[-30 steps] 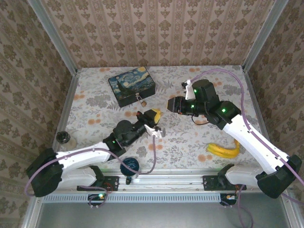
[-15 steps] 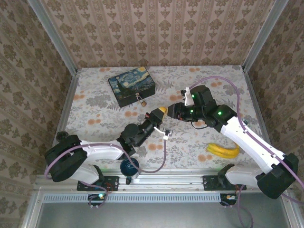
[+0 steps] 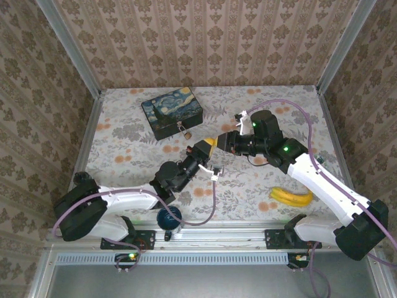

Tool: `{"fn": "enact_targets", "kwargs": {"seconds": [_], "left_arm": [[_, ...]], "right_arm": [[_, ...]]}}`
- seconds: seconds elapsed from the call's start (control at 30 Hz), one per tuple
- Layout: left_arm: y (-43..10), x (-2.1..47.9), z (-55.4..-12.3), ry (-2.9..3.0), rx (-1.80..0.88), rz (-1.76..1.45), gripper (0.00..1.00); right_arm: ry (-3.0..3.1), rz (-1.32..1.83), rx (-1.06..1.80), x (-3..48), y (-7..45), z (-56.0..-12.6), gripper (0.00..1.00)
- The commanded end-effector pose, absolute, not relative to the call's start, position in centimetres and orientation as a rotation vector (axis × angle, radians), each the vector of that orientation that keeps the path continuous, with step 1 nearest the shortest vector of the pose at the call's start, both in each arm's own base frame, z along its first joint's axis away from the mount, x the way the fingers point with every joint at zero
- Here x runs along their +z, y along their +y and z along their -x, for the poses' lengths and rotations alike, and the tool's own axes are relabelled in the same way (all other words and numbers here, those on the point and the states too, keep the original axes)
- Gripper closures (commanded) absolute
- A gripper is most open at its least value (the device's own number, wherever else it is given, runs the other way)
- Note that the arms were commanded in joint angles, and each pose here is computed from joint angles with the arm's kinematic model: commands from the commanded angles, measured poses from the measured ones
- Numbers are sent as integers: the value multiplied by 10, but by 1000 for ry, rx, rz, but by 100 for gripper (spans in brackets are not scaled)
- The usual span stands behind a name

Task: Unlock a padlock with a key

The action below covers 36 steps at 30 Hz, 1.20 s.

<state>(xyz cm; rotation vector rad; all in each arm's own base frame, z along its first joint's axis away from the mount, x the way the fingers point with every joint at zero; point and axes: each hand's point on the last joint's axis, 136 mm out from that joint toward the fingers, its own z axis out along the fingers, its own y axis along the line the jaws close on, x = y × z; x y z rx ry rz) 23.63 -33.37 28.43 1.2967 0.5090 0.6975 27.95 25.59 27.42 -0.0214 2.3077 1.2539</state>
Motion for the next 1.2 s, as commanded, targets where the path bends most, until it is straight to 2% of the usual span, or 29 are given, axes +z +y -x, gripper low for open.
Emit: {"fn": "enact_targets", "kwargs": {"seconds": [0.0,0.2,0.37,0.57,0.6,0.67,0.73,0.8,0.87,1.03,1.17], "left_arm": [[-329,313,-225,506,630,-1204,100],[-328,310,-225,513,628,-1214,100],[-329,309,-226,518,629,-1214,100],[-323,315,-228,548,621,-1167,100],[-322,315,-228,553,616,-1162,93],[-321,315,-223,562,593,-1160,57],[-320,312,-216,580,557,-1172,33],[-320,306,-207,619,509,-1210,13],[-317,300,-198,686,427,-1239,1],[-290,300,-180,933,89,-1213,0],[-256,320,-179,1118,-172,-1029,0]], "right_arm": [[2295,7,1265,272,255,-283,76],[2277,10,1283,274,258,-286,82],[2278,18,1293,274,259,-287,99],[2275,-4,1269,271,252,-289,100],[2271,-5,1269,270,251,-290,100],[2256,-6,1265,271,249,-292,100],[2236,-2,1262,273,248,-296,100],[2215,-1,1246,274,245,-299,100],[2199,-9,1221,274,242,-303,100],[2188,-39,1174,270,231,-311,100],[2196,-47,1142,263,226,-314,100]]}}
